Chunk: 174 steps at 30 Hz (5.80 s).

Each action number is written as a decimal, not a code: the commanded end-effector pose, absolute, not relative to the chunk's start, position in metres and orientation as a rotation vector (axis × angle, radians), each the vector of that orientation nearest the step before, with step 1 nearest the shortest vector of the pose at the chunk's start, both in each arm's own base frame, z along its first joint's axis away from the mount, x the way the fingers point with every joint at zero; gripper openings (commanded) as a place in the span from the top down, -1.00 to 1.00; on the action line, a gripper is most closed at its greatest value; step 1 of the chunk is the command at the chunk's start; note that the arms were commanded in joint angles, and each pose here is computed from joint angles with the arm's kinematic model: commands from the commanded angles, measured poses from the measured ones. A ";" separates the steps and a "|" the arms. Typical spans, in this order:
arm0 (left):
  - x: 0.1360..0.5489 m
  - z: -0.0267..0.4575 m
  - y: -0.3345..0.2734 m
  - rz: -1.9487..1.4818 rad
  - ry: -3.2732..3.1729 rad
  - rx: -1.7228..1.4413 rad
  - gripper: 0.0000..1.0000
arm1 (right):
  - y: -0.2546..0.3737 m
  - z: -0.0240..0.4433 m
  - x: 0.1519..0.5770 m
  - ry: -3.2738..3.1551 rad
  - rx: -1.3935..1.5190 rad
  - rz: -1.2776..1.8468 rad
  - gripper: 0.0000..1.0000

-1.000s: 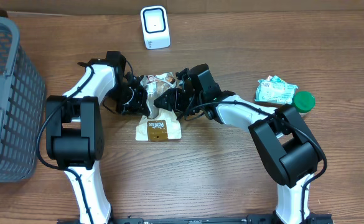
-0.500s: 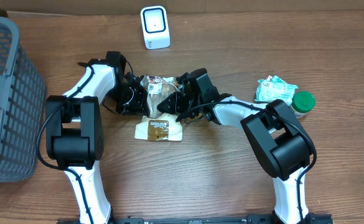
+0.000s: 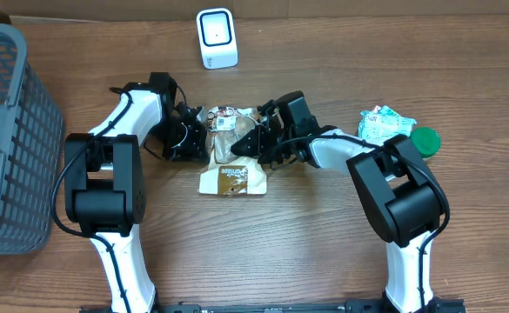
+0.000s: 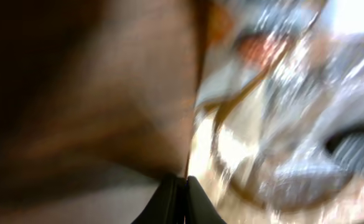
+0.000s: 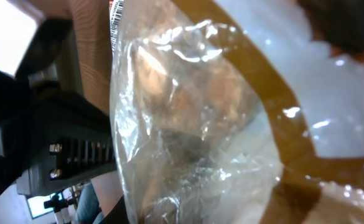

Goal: Scan the item barcode
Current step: 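Release the left gripper and lift the bag toward the scanner with right, then hold the bread bag in front of the white scanner with the right gripper, then carry the bread bag right and drop it beside the jar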

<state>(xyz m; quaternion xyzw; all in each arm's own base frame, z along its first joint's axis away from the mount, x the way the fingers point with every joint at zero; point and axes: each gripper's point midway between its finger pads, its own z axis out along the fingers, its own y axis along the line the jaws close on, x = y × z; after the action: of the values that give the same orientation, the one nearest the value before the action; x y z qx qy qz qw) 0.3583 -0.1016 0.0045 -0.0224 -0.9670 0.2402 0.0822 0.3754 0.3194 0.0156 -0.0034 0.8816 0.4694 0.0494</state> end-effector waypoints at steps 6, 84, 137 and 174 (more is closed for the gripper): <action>0.395 0.101 -0.073 0.773 -3.021 -0.113 0.91 | 0.321 0.053 0.367 2.522 -0.285 1.658 0.90; 0.370 0.294 0.054 0.424 -3.606 0.201 -0.99 | 0.271 0.243 0.573 1.568 -0.948 -0.797 0.92; 0.370 0.294 0.054 0.425 -3.606 0.199 -0.99 | 0.306 0.192 0.613 1.181 -1.132 -0.873 0.92; 0.370 0.294 0.054 0.425 -3.606 0.200 -0.99 | 0.258 0.346 0.566 1.460 -0.657 -0.721 0.92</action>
<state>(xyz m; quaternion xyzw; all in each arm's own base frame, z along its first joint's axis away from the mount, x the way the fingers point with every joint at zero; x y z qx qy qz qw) 0.3687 0.0523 0.2940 0.0537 -0.9617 0.1141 -0.2435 0.6007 0.2822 0.2157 -0.4123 0.6254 -0.3499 0.5626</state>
